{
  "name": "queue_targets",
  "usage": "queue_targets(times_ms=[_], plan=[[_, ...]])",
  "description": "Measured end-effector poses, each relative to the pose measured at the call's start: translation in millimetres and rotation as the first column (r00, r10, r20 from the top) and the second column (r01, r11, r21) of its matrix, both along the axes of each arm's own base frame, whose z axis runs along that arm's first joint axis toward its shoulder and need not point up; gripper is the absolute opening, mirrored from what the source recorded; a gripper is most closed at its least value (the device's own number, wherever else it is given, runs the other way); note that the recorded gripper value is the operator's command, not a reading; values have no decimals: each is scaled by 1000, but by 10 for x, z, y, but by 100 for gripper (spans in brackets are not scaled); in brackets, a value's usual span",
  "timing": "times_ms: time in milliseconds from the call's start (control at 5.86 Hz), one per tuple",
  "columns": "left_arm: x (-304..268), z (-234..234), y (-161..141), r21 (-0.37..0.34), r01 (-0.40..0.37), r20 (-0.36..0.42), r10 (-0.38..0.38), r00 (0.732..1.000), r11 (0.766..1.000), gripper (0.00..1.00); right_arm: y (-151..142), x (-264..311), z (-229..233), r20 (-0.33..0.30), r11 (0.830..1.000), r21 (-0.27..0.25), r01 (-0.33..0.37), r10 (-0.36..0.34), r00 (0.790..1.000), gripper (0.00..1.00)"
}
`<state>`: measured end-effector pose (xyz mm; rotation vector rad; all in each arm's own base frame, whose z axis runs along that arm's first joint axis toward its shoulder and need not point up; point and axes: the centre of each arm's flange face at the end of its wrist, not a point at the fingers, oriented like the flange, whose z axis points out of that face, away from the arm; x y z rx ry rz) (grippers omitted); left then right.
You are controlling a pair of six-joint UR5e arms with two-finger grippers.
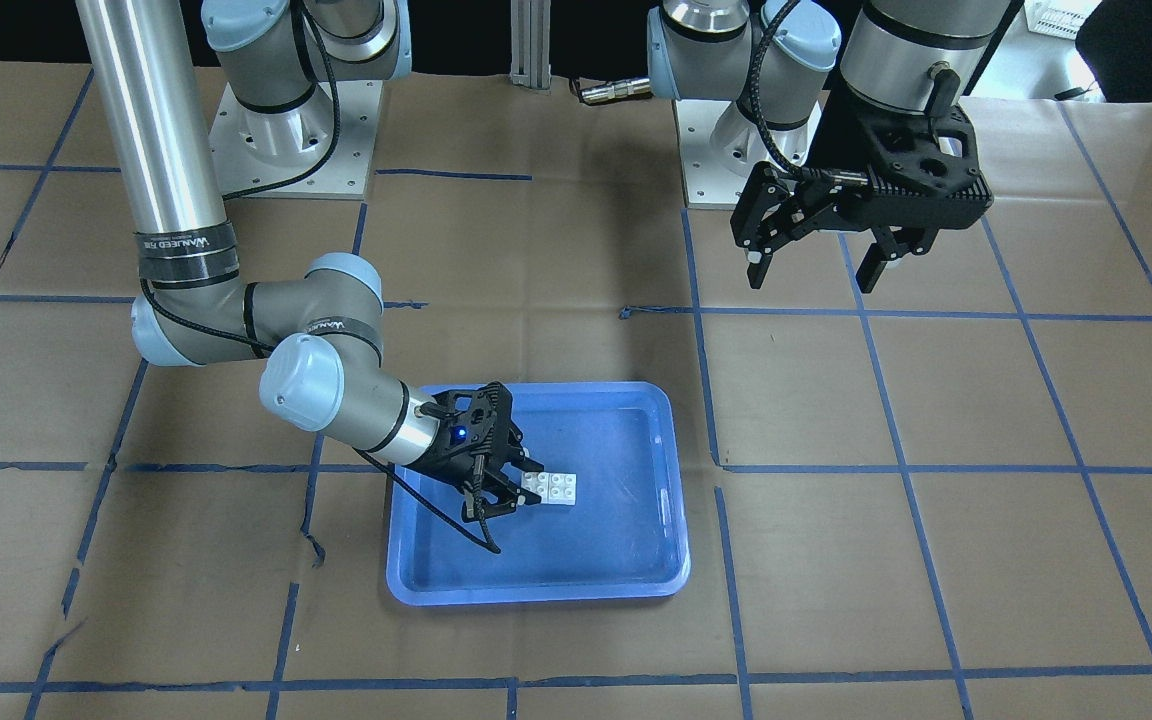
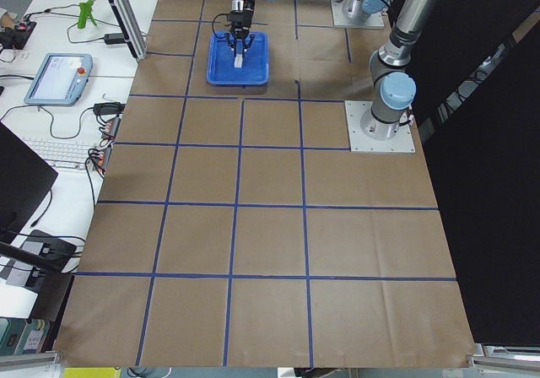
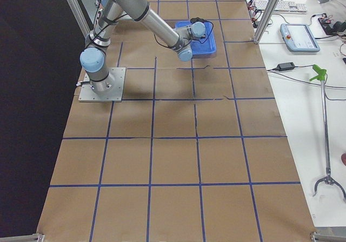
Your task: Assemble white blocks and place on blue tray
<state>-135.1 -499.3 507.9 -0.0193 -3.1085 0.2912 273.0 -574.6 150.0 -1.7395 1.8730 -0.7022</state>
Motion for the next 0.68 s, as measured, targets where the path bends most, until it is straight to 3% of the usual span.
queue_targets(times_ms=[341,683], plan=[[8,46,5,-10,-1,3,1,1000,1000,99,-2,0,-3,0,1000,-1,0,0,1000,48],[14,65,22,-12,-3,3,3,1000,1000,99,-5,1,2,1,1000,-1,0,0,1000,51]])
